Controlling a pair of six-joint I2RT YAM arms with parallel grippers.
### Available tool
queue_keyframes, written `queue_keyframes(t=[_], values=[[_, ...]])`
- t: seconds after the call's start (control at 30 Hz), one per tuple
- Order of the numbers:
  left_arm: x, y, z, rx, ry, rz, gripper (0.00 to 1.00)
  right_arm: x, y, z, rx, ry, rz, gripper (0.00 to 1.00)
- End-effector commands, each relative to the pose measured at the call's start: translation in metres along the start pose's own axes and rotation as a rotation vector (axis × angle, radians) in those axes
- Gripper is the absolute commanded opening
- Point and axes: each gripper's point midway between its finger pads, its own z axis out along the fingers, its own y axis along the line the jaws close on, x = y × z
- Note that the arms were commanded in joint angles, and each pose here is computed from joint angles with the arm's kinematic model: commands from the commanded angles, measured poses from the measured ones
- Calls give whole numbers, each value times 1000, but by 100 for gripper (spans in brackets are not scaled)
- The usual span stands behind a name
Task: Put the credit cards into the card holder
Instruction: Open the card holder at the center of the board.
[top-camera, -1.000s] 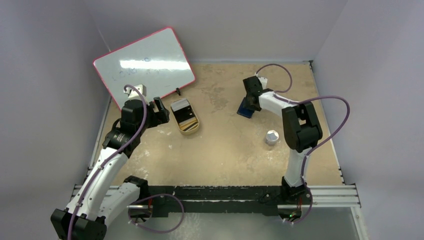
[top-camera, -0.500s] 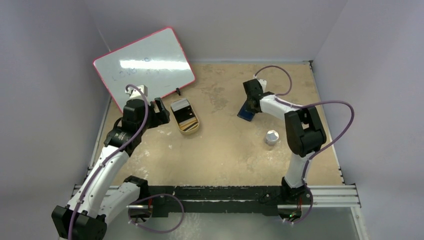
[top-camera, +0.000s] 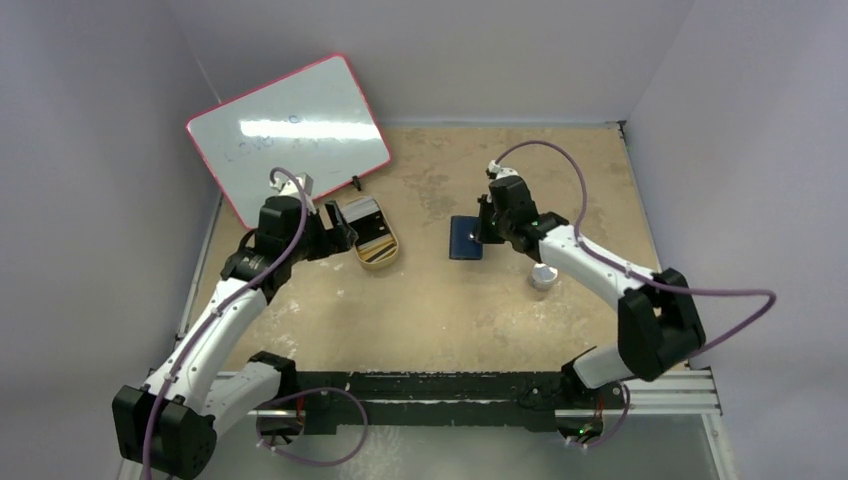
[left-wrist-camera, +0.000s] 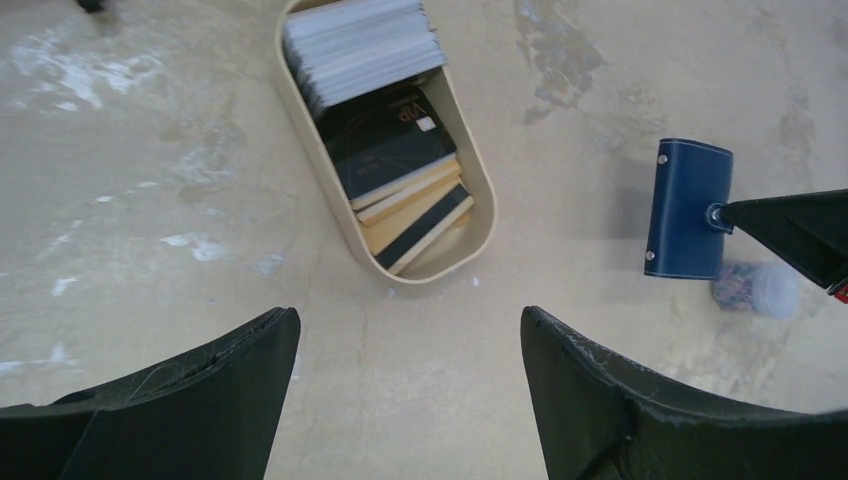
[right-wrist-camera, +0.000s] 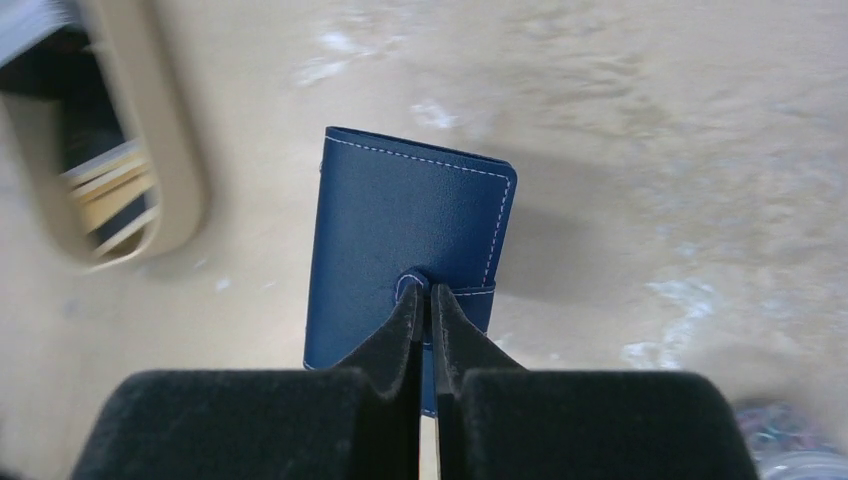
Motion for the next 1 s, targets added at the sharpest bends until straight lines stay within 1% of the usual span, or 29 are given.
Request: queue_keyframes(t=[0.0, 0.13, 0.23, 0.3, 0.47, 0.57, 0.77, 0.9, 0.93, 0.97], values=[[-4, -43, 1, 220, 10, -90, 79, -12, 58, -38, -330, -79, 15, 0], [-5, -84, -9, 457, 28, -175, 76, -16, 90, -70, -517, -126, 57, 0], [-13, -109, -20, 613, 19, -247, 76, -17, 112, -89, -632, -138, 74, 0], [-15, -117, -23, 672, 15, -269, 78, -18, 124, -100, -696, -143, 84, 0], [-14, -121, -18, 702, 27, -335, 79, -26, 145, -121, -791, -181, 104, 0], [-14, -129, -19, 749, 30, -375, 79, -25, 155, -126, -832, -176, 104, 0], [-3, -136, -9, 741, 67, -382, 79, -20, 170, -127, -864, -164, 94, 0], [11, -133, 8, 651, 87, -363, 72, -20, 173, -123, -858, -159, 107, 0], [14, -133, 10, 640, 85, -351, 68, -19, 173, -121, -852, -154, 113, 0], [17, -133, 12, 629, 86, -341, 60, -19, 174, -120, -851, -150, 114, 0]])
